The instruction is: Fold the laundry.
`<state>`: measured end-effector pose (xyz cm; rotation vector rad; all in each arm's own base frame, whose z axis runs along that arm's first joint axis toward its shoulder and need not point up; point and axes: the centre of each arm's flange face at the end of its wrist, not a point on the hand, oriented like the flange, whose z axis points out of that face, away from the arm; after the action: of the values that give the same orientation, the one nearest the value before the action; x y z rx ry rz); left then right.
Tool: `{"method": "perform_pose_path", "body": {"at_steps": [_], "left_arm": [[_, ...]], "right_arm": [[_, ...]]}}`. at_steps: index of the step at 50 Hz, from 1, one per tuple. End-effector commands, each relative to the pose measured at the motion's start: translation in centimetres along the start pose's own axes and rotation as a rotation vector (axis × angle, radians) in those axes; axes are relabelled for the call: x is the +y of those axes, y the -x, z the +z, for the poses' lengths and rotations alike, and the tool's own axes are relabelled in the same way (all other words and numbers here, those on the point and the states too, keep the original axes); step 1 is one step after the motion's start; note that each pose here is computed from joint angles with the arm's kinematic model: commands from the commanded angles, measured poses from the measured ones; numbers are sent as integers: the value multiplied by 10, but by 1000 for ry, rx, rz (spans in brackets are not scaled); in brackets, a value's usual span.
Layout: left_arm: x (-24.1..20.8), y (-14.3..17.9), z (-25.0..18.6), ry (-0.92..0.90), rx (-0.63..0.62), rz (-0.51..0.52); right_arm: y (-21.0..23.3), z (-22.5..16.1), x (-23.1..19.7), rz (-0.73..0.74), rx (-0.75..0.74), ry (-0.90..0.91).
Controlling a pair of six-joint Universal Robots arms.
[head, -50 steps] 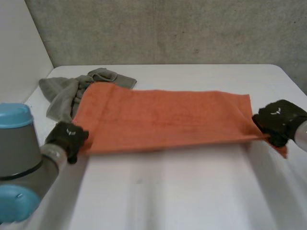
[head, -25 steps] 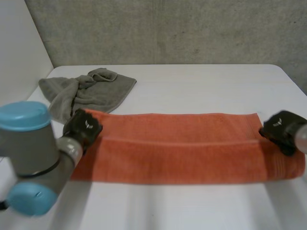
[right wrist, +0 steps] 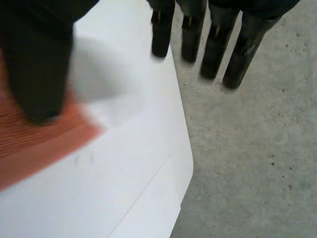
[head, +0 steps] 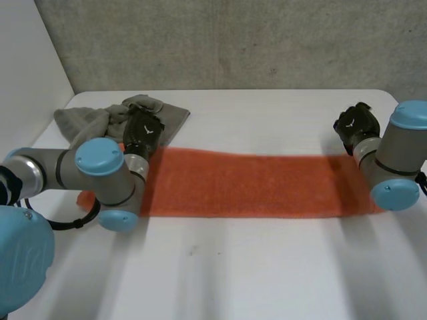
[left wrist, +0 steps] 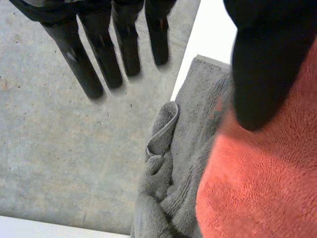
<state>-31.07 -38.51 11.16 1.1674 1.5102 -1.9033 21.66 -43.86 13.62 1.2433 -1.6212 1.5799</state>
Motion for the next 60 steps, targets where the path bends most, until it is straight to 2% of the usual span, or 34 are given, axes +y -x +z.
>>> {"method": "perform_pose_path", "body": {"at_steps": [1, 7, 12, 16, 18, 20, 22, 25, 42, 50, 60], "left_arm": [[-23, -10, -16, -57, 21, -18], [-35, 13, -36, -62, 6, -24], [-47, 41, -65, -59, 1, -91], [-52, 53, -90, -56, 22, -258], [-54, 58, -101, -54, 30, -370], [-55, 60, -106, -52, 33, -437], [-54, 60, -113, -40, 45, -525], [-50, 57, -118, -19, 59, -589], [-42, 55, -117, 7, 62, -596], [-42, 54, -117, 9, 62, -597], [-42, 56, -117, 13, 57, -597]], "right_arm": [[-22, -10, -10, 74, 52, 22], [-78, -58, -34, 294, 116, -39], [-84, -86, -15, 411, 12, -10], [-63, -112, 8, 510, -202, 87], [-54, -119, 16, 538, -263, 121], [-43, -125, 27, 569, -312, 148], [-38, -126, 31, 577, -319, 143], [-32, -125, 41, 580, -303, 131], [-7, -99, 72, 561, -258, 138], [-23, -96, 88, 550, -207, 164], [-77, -97, 146, 373, -55, 267]]}}
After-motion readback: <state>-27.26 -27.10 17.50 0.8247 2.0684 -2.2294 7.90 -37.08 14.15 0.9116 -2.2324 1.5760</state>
